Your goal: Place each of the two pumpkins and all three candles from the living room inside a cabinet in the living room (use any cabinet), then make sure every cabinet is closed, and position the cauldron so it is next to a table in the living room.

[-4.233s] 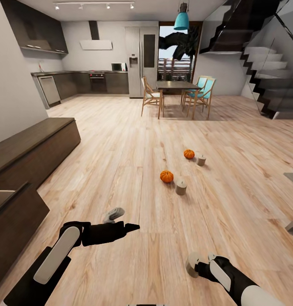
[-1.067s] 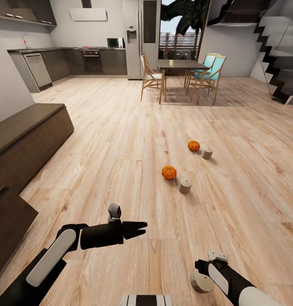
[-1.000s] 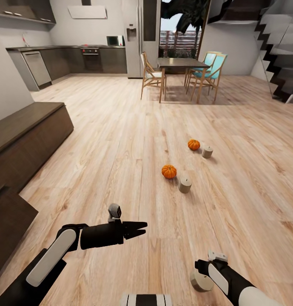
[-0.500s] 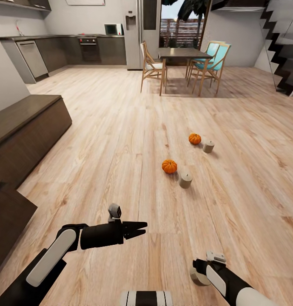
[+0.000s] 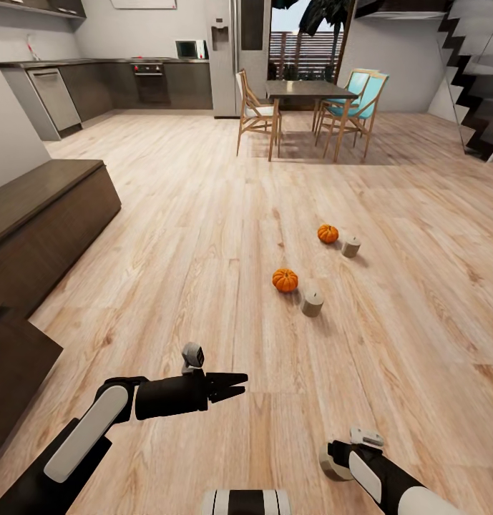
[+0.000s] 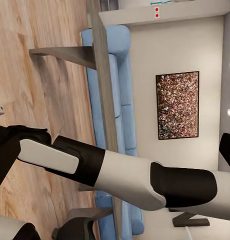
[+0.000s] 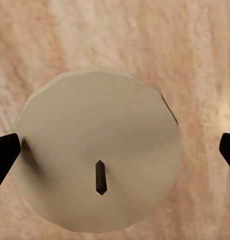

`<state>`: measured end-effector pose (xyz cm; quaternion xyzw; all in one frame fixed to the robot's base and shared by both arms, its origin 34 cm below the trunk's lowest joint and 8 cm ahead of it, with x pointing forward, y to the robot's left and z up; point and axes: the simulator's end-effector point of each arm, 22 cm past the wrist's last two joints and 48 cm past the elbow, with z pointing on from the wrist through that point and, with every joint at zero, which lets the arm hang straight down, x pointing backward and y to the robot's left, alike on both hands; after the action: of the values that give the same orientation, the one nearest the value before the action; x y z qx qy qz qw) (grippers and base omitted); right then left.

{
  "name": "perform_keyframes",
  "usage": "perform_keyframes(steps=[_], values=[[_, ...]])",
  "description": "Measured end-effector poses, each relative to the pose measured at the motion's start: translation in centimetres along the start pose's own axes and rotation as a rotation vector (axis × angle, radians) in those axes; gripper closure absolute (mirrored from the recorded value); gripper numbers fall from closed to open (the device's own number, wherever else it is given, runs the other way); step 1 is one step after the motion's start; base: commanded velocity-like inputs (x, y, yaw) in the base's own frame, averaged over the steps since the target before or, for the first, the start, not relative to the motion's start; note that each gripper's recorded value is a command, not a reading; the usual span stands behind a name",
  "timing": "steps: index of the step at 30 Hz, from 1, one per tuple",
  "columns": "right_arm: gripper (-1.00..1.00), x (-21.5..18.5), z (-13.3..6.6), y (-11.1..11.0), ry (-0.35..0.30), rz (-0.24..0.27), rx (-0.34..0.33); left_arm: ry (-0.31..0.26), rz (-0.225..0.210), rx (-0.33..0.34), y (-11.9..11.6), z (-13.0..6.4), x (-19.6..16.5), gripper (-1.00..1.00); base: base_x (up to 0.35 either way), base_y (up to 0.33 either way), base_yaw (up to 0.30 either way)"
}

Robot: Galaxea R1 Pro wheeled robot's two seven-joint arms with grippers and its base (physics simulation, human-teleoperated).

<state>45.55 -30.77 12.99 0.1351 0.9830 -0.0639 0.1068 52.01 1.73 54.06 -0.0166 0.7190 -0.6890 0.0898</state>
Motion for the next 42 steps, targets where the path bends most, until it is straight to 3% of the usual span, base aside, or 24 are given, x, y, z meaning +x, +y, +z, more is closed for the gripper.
perform_keyframes(steps=[13, 22, 42], values=[[-1.0, 0.2, -0.1, 1.1, 0.001, -0.001, -0.014, 0.001, 0.001, 0.001, 0.0, 0.1, 0.0, -1.0, 0.007, 0.0, 0.0], [-1.0, 0.1, -0.1, 1.2, -0.009, -0.04, -0.009, 0.003, 0.0, 0.002, -0.1, 0.1, 0.1, -1.0, 0.0, 0.0, 0.0], [-1.0, -0.1, -0.1, 1.3, -0.016, -0.04, -0.01, 0.006, -0.002, -0.001, 0.1, 0.2, 0.2, -1.0, 0.0, 0.0, 0.0]])
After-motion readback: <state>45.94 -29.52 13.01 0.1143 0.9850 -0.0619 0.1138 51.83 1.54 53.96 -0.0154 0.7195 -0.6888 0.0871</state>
